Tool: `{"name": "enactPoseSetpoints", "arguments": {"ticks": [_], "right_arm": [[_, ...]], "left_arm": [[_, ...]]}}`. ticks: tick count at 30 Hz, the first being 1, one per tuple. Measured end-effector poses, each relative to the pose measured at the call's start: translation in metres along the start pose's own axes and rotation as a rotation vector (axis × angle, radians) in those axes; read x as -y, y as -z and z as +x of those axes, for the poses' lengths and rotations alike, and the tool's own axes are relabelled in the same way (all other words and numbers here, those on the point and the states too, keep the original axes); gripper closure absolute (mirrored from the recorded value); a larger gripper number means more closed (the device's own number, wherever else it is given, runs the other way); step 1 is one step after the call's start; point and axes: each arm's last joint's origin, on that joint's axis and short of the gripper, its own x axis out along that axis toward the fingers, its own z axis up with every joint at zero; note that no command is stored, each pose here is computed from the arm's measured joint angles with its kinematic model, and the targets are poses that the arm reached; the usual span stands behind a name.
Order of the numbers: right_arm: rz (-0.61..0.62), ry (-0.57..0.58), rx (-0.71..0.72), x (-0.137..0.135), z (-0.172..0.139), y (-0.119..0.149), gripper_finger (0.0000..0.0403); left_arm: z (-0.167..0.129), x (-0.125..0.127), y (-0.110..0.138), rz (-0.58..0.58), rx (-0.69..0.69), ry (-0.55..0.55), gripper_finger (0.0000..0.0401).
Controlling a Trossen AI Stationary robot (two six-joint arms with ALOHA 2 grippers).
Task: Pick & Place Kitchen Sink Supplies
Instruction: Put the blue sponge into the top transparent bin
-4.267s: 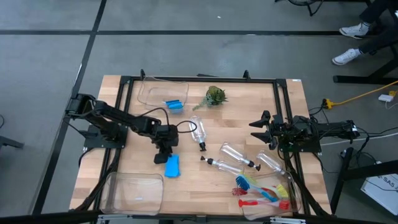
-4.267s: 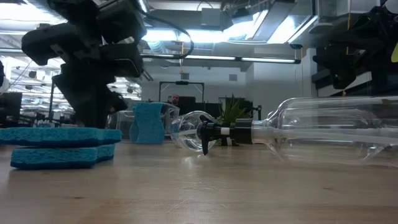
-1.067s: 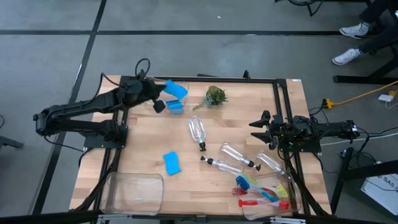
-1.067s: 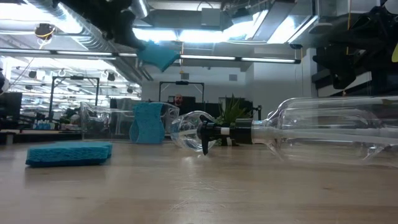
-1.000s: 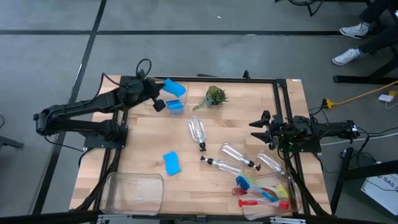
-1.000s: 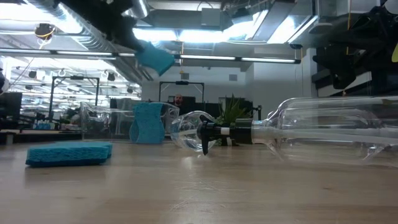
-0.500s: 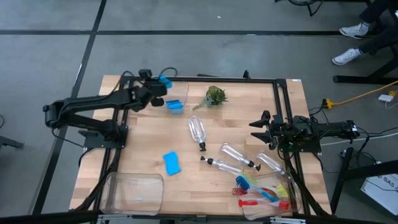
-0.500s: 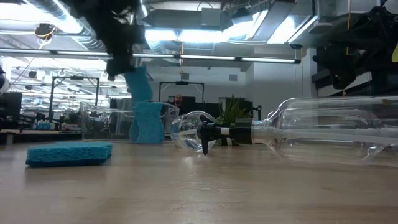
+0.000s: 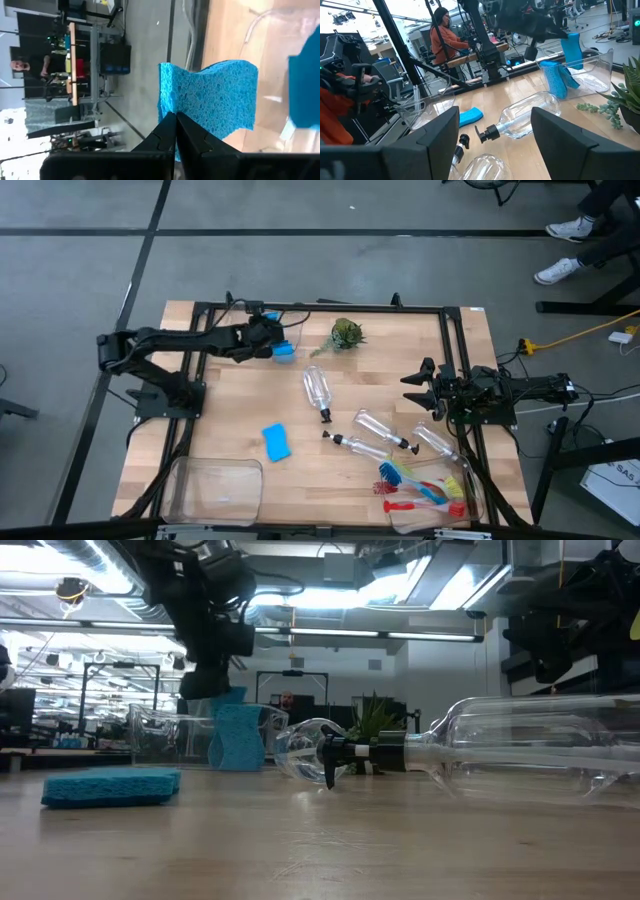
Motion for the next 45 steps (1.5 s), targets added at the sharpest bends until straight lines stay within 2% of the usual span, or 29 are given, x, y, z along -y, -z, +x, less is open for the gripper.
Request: {"name": "enactPoseSetpoints", "arguments": {"ticks": [4,14,22,29,36,42,45], "right_arm": [[0.0,0.0,0.0,0.0,0.0,0.0,0.0158],[0.0,0.0,0.0,0.0,0.0,0.0,0.0158],[0.0,0.0,0.0,0.0,0.0,0.0,0.0158],[0.0,0.0,0.0,0.0,0.0,0.0,0.0158],[0.0,0.0,0.0,0.0,0.0,0.0,0.0158],[0.0,0.0,0.0,0.0,0.0,0.0,0.0158],[0.0,0.0,0.0,0.0,0.0,0.0,0.0158]], "left_arm": [[0.006,0.004,-0.007,-0.014,0.038,0.018,0.0395],[0.02,0.02,-0.013,0.071,0.017,0.035,0.0394],[0.014,0.023,-0.017,0.071,0.038,0.037,0.0372],[0.01,0.026,-0.019,0.045,0.057,0.046,0.0337],[0.0,0.015,-0.017,-0.056,0.118,0.073,0.0302],[-0.015,-0.002,-0.013,-0.201,0.18,0.072,0.0283],[-0.026,-0.012,-0.01,-0.305,0.261,0.128,0.0281]]}}
